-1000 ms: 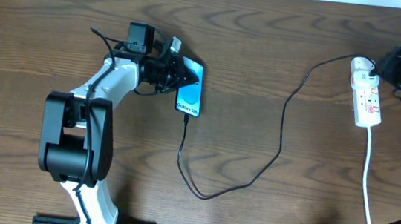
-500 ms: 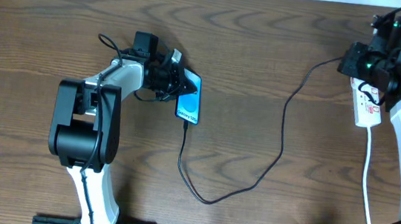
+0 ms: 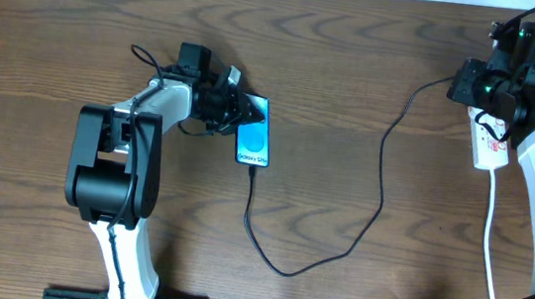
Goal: Plug charger to phone and switch on socket
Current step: 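Lower the phone flat onto the table with the left gripper and release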
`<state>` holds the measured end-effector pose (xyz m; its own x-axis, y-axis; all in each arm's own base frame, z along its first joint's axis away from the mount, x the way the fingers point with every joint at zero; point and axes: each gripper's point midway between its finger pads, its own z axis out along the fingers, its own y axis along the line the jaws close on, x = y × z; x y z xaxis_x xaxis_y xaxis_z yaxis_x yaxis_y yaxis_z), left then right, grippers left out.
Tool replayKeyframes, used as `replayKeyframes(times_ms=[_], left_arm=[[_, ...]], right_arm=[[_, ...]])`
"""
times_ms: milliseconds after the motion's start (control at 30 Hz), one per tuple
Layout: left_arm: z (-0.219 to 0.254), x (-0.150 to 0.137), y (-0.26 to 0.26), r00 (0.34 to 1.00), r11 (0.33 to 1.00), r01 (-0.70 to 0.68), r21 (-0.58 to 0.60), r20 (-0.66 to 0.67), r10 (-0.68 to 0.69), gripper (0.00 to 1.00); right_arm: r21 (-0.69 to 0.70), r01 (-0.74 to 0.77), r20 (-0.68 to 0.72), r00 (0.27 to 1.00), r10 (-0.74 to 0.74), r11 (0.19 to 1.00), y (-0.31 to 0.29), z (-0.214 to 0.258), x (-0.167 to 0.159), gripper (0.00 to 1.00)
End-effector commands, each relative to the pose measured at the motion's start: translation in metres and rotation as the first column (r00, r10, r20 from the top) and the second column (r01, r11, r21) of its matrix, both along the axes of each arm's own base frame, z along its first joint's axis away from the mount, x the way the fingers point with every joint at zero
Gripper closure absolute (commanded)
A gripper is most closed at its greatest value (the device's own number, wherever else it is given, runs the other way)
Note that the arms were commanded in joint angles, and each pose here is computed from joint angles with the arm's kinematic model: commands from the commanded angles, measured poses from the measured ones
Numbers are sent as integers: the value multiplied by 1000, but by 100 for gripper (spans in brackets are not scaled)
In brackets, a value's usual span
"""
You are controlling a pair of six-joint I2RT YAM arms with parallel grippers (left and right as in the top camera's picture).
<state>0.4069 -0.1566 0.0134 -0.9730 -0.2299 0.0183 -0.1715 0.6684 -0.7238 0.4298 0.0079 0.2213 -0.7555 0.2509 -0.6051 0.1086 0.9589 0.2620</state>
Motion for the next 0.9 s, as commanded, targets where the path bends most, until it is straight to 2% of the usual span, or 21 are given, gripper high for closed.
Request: replayKeyframes(times_ms=[0,333,433,600,867], left_arm=[[-10,3,9,1000,998,-11,65,4,11,49],[-20,9,26,999,983,-32,179,34,26,47],[-15,14,33,998,982,-28,184,69,16,41],[1,24,55,991,971,-79,225,121,53,32],[59,33,72,966,967,-135,216,248,80,30]], right_arm=[[-23,-24,-3,1000,24,999,2,-1,-2,99],[-39,-44,-17,999,43,998,2,-4,-5,97],[-49,-59,-34,998,57,997,2,-7,-9,95],[-61,-58,-47,997,55,996,0,-9,-11,92],[-75,-80,-60,995,76,994,0,-11,-14,86]])
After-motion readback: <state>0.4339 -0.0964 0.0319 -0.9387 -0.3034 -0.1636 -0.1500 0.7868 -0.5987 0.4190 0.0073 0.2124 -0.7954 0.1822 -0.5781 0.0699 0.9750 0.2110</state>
